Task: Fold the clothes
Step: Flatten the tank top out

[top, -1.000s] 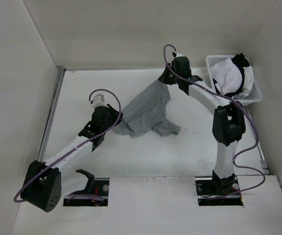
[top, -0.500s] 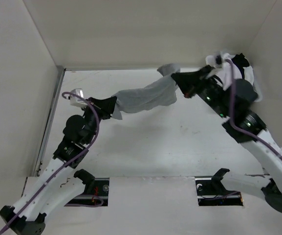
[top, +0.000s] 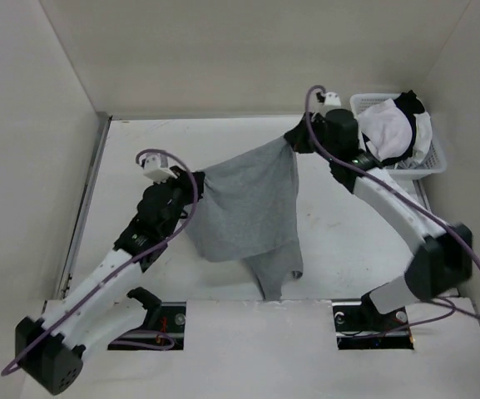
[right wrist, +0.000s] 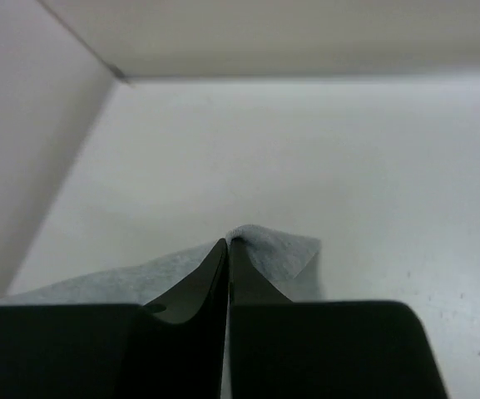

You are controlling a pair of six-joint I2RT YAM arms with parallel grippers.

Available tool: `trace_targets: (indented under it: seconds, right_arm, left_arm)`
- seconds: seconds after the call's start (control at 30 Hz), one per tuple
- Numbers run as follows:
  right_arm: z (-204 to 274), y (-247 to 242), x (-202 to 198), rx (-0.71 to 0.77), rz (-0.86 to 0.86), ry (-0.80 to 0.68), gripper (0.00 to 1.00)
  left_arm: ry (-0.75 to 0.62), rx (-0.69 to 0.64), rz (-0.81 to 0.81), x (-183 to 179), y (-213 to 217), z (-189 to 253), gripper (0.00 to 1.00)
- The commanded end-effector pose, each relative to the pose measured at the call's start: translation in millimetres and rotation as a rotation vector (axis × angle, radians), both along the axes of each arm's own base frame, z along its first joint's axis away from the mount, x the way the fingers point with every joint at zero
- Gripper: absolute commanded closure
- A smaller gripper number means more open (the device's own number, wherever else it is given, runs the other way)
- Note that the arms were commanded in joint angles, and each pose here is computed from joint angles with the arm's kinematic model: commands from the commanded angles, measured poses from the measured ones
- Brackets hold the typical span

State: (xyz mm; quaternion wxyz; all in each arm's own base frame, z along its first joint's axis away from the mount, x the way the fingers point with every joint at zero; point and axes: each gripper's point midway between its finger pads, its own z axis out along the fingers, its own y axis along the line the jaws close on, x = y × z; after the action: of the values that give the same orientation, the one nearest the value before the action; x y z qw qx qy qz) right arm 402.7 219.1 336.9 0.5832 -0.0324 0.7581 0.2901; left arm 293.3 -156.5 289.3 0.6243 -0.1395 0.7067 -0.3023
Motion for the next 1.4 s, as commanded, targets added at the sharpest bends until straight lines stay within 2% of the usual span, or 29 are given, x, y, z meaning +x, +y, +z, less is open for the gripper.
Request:
trace_targets:
  seconds: [0.0,0.07,0.17,0.27,0.33,0.37,0.43,0.47,0.53,0.57,0.6,0.67,0.73,0.8,0.93,1.03,1.17,1.37]
  right_arm:
    - [-81,9,52,-0.010,0.010,0.156,0.98]
    - [-108,13,90,-0.019,0.001,0.189,0.99]
    - [-113,6,144,-0.006,-0.044,0.202,0.97]
    - [-87,-11,179,0.034,-0.131,0.186,0.75]
    - [-71,-15,174,0.032,-0.150,0.166,0.58]
    - [-69,-19,166,0.032,-0.160,0.169,0.53]
    - [-80,-24,138,0.028,-0.173,0.188,0.52]
    - [-93,-18,120,0.036,-0.167,0.205,0.58]
    - [-123,-6,80,0.054,-0.145,0.244,0.77]
    - [-138,2,61,0.064,-0.131,0.259,0.91]
    - [-151,7,44,0.076,-0.126,0.274,1.00]
    - [-172,13,12,0.081,-0.115,0.298,1.00]
    - [-180,18,-12,0.080,-0.103,0.303,1.00]
    - [-180,15,-30,0.073,-0.116,0.298,0.92]
    - [-198,14,-59,0.004,-0.094,0.355,0.77]
    - [-224,12,-76,-0.052,-0.091,0.394,0.64]
    - [-247,8,-84,-0.085,-0.104,0.445,0.63]
    - [-260,10,-93,-0.107,-0.096,0.462,0.64]
  left_arm:
    - [0.111,0.007,0.027,37,-2,-53,0.91]
    - [0.171,-0.010,0.076,70,3,-83,0.91]
    - [0.223,-0.017,0.144,125,12,-109,0.90]
    - [0.248,-0.041,0.182,176,22,-105,0.78]
    - [0.239,-0.057,0.180,190,24,-90,0.65]
    - [0.225,-0.060,0.185,190,26,-82,0.60]
    - [0.212,-0.047,0.198,176,28,-79,0.56]
    - [0.217,-0.039,0.207,167,30,-83,0.56]
    - [0.259,-0.023,0.240,135,41,-109,0.58]
    - [0.283,-0.015,0.246,122,45,-121,0.60]
    - [0.320,-0.009,0.247,102,51,-139,0.65]
    - [0.388,0.008,0.246,71,62,-167,0.73]
    - [0.467,0.024,0.269,36,78,-192,0.77]
    - [0.534,0.028,0.309,2,96,-211,0.77]
    - [0.598,0.013,0.414,-39,122,-224,0.64]
    - [0.628,0.032,0.460,-48,133,-234,0.57]
    - [0.708,0.055,0.421,-46,125,-252,0.57]
    - [0.725,0.035,0.347,-35,105,-262,0.62]
